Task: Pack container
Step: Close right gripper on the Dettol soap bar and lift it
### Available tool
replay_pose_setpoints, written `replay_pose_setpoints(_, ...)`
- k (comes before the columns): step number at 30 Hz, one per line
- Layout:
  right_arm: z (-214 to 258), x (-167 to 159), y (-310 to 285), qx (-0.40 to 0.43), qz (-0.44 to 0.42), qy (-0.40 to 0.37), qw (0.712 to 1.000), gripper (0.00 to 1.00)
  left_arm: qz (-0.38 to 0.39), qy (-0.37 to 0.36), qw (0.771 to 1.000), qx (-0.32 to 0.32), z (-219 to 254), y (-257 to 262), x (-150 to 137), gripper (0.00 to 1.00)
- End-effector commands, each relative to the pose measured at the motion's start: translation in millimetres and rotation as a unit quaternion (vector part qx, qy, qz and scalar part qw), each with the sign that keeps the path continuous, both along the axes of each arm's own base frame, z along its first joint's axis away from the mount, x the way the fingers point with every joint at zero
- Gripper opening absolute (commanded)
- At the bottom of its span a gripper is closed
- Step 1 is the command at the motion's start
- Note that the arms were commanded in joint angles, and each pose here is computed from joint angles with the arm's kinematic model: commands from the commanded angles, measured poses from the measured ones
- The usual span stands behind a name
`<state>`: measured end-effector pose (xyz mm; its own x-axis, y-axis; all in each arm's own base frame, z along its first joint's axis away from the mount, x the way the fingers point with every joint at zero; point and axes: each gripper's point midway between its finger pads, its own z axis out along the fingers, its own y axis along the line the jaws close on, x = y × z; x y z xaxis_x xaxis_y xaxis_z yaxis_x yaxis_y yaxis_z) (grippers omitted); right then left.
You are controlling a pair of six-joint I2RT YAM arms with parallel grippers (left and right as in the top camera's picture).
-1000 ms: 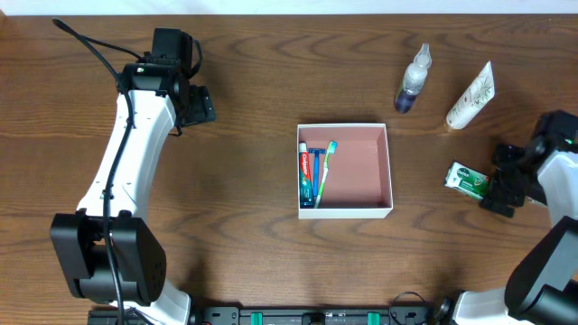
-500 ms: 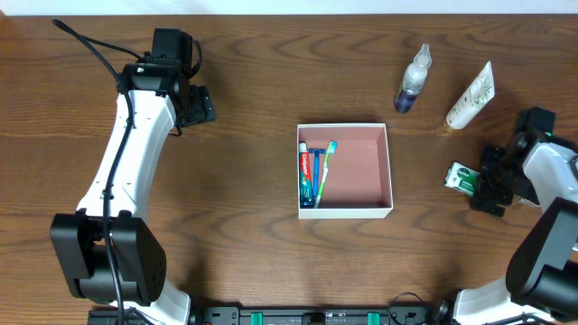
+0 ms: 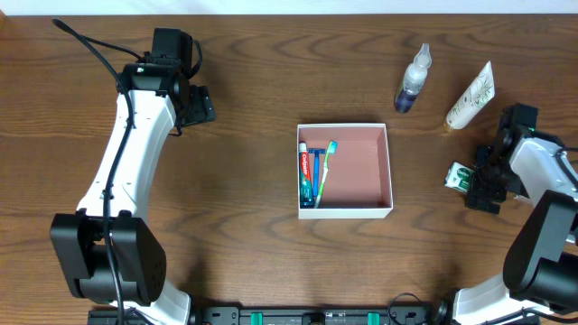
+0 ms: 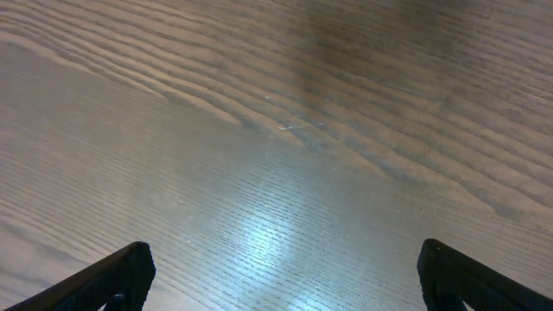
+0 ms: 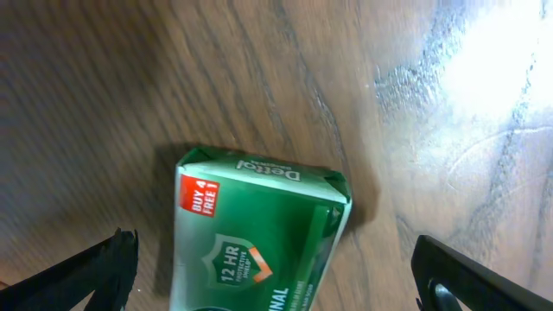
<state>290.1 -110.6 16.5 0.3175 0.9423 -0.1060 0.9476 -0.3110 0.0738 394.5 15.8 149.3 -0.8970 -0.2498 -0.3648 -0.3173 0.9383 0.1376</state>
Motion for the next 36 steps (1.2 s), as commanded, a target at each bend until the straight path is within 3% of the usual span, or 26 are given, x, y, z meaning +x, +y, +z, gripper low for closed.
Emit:
replay_pose_setpoints(1,-2.8,-3.4,-2.5,-0.025,-0.013,0.012,1.000,0.99,0.006,-0.015,1.000,-0.002,9.8,1.2,3.7,0.98)
replay_pose_setpoints(30,-24.8,9.6,5.5,-0.009,-0.013,0.007,1.000,0.99,0.006,-0.015,1.000,-0.002,9.8,1.2,3.7,0.98)
replay_pose_setpoints(36,-25.5,13.1,13.5,0.011,-0.045,-0.005,0.999,0.99,0.006,-0.015,1.000,-0.002,9.8,1.2,3.7,0.98)
